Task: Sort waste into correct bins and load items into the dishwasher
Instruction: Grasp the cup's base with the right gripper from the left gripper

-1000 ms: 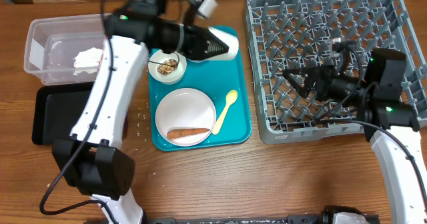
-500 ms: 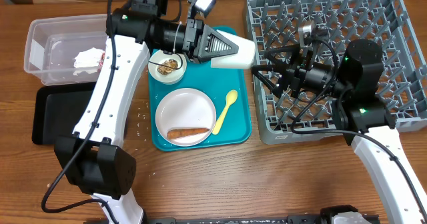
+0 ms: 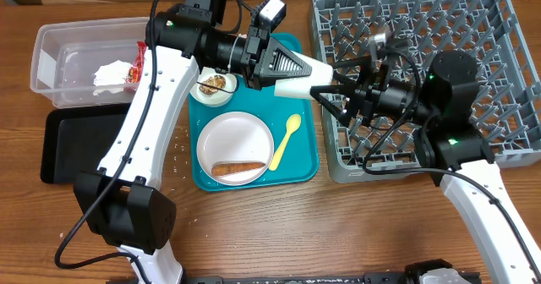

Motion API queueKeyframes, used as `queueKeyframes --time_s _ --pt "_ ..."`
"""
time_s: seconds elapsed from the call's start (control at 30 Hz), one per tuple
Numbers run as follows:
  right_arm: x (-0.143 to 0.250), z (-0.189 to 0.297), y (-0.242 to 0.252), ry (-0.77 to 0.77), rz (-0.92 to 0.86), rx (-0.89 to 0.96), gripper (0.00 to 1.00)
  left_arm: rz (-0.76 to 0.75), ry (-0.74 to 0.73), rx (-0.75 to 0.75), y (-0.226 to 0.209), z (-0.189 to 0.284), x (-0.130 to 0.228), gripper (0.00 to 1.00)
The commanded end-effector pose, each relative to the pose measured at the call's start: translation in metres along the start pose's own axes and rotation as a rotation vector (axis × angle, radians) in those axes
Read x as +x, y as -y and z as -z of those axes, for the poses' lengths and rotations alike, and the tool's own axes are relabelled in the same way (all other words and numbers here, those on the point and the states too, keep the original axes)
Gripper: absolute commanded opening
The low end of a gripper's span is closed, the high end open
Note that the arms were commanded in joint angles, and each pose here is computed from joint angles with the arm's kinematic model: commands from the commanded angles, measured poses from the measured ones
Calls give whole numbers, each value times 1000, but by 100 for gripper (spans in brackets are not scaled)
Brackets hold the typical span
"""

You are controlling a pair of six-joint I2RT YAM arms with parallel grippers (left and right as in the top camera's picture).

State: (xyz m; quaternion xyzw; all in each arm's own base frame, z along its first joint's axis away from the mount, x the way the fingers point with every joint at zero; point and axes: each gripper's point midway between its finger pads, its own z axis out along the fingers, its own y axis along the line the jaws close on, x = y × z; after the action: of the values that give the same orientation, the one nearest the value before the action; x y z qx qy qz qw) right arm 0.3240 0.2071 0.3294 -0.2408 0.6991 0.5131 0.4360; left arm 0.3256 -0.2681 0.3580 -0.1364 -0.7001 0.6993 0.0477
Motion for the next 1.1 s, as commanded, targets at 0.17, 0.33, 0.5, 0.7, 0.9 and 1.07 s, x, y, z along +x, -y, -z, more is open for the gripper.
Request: queueKeyframes --time_s 0.17,0.33,0.5,0.7,0.9,1.07 --pt "-5 -6 -9 0 22 -33 64 21 -24 31 6 -5 3 4" --pt "-6 -6 -9 2 25 -34 46 14 -23 31 6 -5 3 4" --pt "-6 -6 -9 2 25 -34 42 14 -23 31 6 -5 3 9" --pt "-7 -4 -6 7 24 -25 42 15 -23 31 6 -5 3 15" --pt "-12 9 -4 12 34 -51 42 16 -23 31 6 -5 3 15" --pt "-18 25 7 27 9 -36 42 16 -22 31 6 -4 3 15"
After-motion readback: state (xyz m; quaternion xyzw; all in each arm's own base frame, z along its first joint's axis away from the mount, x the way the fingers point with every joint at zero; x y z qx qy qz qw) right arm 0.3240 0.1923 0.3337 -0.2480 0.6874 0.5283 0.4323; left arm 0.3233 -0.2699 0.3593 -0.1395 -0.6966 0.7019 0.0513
